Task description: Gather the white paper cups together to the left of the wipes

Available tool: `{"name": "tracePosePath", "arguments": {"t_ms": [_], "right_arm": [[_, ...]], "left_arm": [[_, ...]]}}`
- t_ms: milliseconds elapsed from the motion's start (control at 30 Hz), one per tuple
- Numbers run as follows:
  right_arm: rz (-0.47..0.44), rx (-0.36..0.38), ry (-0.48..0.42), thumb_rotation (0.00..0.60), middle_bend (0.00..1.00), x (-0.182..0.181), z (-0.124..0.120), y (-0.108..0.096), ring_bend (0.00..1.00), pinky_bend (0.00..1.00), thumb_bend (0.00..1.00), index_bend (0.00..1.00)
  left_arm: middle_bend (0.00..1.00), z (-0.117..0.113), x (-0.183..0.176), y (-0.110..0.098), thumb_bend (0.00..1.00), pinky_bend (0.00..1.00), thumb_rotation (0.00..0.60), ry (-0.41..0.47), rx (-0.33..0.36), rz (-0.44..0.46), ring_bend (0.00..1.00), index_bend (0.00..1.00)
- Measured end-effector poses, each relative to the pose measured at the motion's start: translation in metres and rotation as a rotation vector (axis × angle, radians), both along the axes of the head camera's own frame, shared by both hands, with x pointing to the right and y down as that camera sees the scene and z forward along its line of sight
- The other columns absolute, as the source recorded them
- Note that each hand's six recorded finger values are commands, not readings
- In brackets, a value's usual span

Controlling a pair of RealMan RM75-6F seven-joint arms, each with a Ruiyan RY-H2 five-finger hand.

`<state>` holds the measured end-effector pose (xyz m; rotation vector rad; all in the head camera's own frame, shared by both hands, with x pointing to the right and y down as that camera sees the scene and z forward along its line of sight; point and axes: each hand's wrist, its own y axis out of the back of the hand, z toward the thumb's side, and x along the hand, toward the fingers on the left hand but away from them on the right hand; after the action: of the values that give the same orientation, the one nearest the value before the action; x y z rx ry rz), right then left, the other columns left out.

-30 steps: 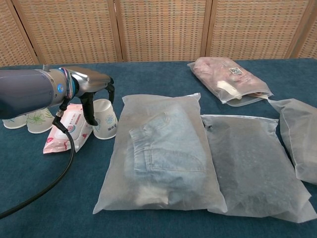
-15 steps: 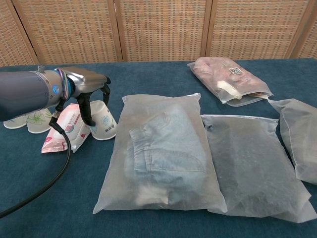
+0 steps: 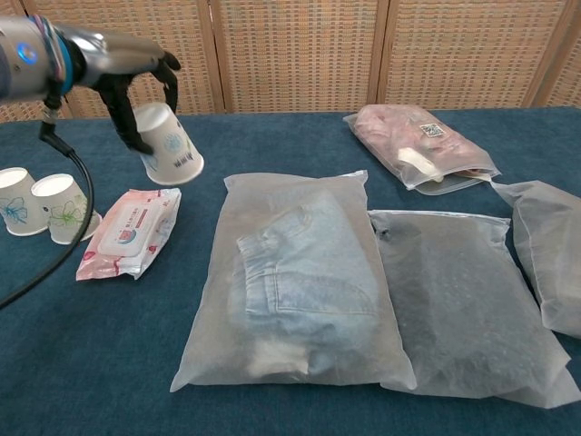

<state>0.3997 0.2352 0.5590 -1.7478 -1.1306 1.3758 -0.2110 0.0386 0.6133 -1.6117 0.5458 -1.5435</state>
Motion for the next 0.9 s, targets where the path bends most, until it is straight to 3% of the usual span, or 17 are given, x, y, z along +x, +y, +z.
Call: {"name": "tracePosePath", "arguments": {"t_ms": [200,300,900], "right_arm": [[-0.003,0.001,0.007,0.600,0.00,-0.001,0.000,0.000,0.00,0.00,0.09,0.00],[0.001,0.006,0.009,0.600,0.00,0.000,-0.001,0.000,0.00,0.00,0.09,0.00],[0.003,0.007,0.024,0.600,0.00,0.000,0.000,0.000,0.00,0.00,0.09,0.00]], "left_arm": [[0.00,-0.033,-0.053,-0.023,0.23,0.00,0.600,-0.053,0.068,-0.080,0.00,0.44],[0.00,-0.039,-0.081,-0.027,0.23,0.00,0.600,-0.072,0.068,-0.126,0.00,0.44],[0.00,-0.008,-0.163,-0.018,0.23,0.00,0.600,-0.187,-0.061,-0.268,0.00,0.44]]}}
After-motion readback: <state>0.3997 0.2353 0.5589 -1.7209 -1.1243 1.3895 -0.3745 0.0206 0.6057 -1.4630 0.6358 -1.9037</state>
